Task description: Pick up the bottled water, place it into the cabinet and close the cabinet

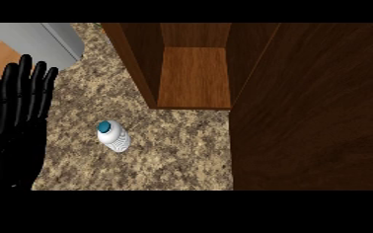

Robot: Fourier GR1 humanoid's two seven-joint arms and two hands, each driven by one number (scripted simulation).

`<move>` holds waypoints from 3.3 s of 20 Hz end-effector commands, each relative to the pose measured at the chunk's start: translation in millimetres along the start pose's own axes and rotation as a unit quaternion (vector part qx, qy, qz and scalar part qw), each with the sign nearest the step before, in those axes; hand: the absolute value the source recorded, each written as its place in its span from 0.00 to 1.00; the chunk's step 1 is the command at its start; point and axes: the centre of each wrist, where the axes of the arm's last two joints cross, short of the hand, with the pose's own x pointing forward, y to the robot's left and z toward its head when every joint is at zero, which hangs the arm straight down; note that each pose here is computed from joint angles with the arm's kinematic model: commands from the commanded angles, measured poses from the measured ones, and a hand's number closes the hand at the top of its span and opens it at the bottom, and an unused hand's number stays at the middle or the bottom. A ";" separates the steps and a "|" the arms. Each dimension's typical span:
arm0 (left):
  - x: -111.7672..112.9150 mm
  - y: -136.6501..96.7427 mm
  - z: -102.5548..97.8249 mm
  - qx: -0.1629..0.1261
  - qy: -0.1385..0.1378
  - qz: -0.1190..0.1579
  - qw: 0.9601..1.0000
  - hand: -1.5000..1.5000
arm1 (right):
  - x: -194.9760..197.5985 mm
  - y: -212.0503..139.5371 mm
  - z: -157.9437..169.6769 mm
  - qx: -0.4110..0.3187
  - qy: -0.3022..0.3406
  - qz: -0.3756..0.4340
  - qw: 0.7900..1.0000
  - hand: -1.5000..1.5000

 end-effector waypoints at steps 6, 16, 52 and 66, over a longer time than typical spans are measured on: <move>5.9 4.0 13.7 0.186 0.024 -0.109 0.976 0.00 | 27.8 4.8 9.5 0.012 -0.059 -0.047 0.997 0.00; 16.1 -54.0 41.3 0.238 0.161 -0.026 0.957 0.00 | 64.0 10.9 66.9 0.056 0.082 -0.116 0.988 0.00; -133.5 -35.2 115.2 0.338 0.244 -0.073 0.906 0.00 | 99.1 0.9 129.7 0.060 0.088 -0.103 0.989 0.00; -202.5 -26.0 154.1 0.325 0.243 0.002 0.914 0.00 | 100.4 -0.8 137.9 0.069 0.096 -0.103 0.988 0.00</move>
